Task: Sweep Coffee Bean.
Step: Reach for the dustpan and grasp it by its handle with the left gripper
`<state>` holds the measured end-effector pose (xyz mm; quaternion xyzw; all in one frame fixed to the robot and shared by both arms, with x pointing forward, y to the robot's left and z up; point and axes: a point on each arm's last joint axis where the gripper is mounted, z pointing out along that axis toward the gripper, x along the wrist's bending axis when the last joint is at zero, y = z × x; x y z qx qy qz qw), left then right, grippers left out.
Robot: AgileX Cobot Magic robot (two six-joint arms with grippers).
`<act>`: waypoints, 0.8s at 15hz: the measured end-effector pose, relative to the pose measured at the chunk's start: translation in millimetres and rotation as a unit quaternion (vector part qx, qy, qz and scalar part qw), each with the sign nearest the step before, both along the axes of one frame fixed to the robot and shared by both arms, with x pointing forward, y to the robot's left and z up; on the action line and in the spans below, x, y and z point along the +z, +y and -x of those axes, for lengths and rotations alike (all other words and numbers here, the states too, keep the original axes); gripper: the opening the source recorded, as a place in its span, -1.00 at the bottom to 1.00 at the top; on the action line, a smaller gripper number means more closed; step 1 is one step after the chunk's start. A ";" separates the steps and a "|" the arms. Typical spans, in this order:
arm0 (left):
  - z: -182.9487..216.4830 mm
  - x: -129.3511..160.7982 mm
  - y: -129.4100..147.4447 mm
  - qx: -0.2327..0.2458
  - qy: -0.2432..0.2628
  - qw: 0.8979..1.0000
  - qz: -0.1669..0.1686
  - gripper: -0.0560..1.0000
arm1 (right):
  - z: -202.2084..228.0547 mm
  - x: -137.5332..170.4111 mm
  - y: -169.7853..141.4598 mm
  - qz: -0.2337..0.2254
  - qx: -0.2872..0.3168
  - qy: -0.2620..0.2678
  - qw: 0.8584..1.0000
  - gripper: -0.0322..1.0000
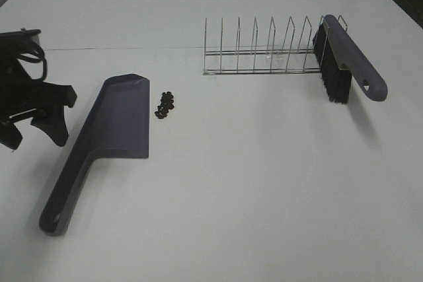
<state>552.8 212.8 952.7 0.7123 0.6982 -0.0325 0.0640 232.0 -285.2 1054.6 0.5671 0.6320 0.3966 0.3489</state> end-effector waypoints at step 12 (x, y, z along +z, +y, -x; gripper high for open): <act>-4.0 -38.3 -37.0 -0.047 0.022 0.997 -0.062 0.32 | 0.0 0.0 0.0 0.000 0.000 0.000 1.000 0.62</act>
